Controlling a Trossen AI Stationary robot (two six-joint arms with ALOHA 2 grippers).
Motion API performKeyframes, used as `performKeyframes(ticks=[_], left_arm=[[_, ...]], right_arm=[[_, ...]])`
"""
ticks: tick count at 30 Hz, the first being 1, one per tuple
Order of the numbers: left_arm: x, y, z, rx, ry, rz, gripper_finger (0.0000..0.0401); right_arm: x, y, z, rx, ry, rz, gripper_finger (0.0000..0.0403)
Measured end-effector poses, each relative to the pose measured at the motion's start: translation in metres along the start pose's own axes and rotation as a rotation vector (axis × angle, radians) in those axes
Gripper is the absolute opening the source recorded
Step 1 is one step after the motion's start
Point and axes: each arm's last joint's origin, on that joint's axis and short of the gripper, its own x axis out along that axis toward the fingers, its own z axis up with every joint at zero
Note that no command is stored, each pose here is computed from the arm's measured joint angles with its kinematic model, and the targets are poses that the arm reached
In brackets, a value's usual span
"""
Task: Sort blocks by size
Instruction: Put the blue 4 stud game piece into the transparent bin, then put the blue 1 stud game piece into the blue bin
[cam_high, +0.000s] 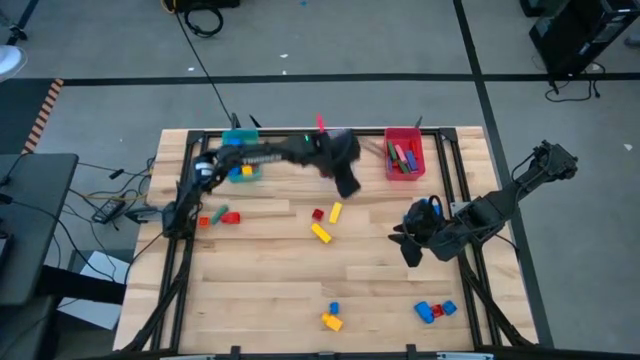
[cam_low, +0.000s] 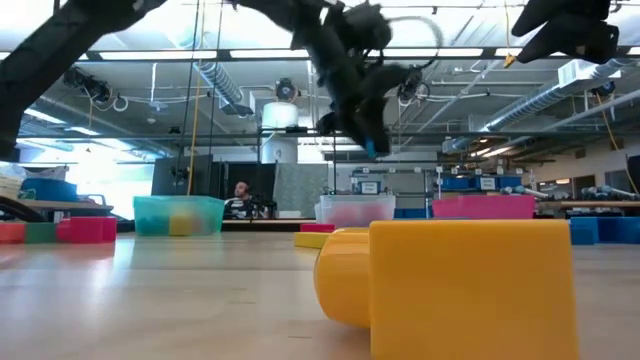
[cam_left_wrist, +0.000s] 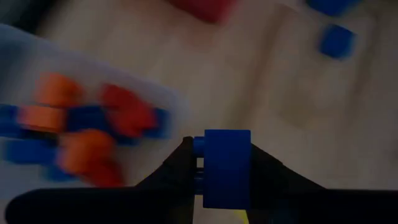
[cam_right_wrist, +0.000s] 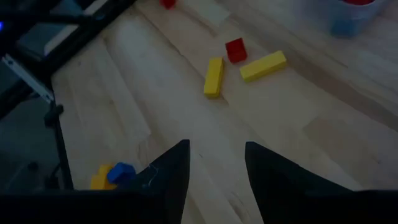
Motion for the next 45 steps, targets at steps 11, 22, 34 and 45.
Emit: performKeyframes(ticks=[11,22,34,45], left_arm=[[0.0,0.082,0.012,0.0,-0.01,0.105,0.0121],[-0.002,0.091,0.017,0.085,-0.056,0.221,0.0153],[-0.004,0.088,0.021,-0.006,-0.106,0.224,0.0199],[-0.007,-0.011,0.001,0.105,-0.047,0.076,0.0191]], right_arm=[[0.006,-0.007,0.013,0.098,-0.107,-0.077,0.0169],[0.013,-0.015,0.024,0.167,-0.141,-0.127,0.0169],[0.013,-0.015,0.025,0.171,-0.13,-0.126,0.0169],[0.013,-0.012,0.024,0.169,-0.041,-0.068,0.0166]])
